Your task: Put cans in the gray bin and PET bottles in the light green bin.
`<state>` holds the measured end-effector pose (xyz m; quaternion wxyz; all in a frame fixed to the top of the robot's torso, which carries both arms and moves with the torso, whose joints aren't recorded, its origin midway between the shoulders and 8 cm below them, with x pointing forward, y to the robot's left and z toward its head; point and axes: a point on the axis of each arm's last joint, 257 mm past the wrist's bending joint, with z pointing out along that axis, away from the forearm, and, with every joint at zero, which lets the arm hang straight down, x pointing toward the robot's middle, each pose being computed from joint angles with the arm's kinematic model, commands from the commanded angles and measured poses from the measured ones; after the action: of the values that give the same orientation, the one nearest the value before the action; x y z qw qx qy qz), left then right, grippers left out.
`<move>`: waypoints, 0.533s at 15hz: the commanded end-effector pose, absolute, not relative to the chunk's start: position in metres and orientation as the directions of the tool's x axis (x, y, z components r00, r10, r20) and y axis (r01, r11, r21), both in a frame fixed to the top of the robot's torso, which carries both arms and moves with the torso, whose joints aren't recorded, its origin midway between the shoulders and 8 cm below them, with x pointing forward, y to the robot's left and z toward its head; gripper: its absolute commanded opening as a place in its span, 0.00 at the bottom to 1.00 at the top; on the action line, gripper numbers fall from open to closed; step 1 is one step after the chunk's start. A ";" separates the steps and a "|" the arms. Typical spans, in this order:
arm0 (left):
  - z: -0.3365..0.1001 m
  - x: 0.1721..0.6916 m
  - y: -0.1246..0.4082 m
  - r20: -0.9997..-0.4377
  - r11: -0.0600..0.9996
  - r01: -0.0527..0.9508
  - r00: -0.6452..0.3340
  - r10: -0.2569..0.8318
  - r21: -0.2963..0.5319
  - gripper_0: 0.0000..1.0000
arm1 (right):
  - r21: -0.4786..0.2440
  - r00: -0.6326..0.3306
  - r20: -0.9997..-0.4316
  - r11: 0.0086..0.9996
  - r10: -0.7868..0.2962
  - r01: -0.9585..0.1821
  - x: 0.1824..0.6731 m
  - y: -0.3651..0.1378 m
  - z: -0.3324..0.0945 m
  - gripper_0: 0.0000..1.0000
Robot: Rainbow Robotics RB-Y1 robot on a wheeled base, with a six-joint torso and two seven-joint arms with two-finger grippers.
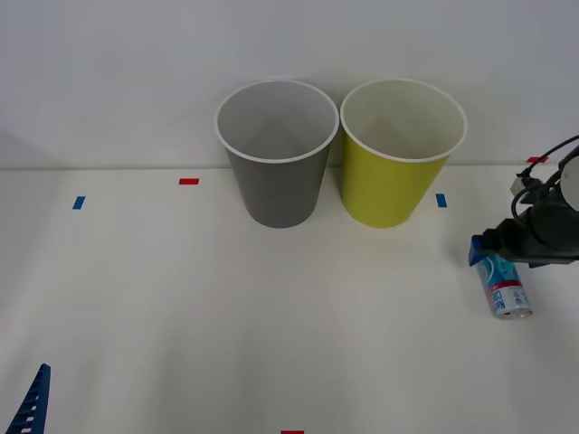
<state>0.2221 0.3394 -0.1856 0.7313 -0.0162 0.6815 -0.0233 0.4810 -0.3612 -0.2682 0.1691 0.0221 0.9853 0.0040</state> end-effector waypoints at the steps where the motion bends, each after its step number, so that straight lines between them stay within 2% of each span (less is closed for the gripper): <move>1: -0.186 0.222 0.339 -0.996 0.998 0.012 0.070 -0.056 -0.055 0.95 | 0.015 -0.945 -0.322 0.999 0.053 0.051 0.489 -0.359 -0.272 1.00; 4: -0.186 0.222 0.339 -0.996 0.998 0.012 0.070 -0.056 -0.055 0.95 | -0.035 -0.947 -0.321 0.999 0.025 0.038 0.493 -0.360 -0.277 1.00; 8: -0.186 0.222 0.339 -0.996 0.998 0.012 0.070 -0.056 -0.055 0.95 | -0.034 -0.950 -0.310 0.998 0.045 0.058 0.491 -0.364 -0.282 1.00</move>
<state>0.2221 0.3394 -0.1856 0.7313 -0.0162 0.6815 -0.0233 0.4917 -0.3623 -0.2802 0.1588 0.0231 0.9868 -0.0210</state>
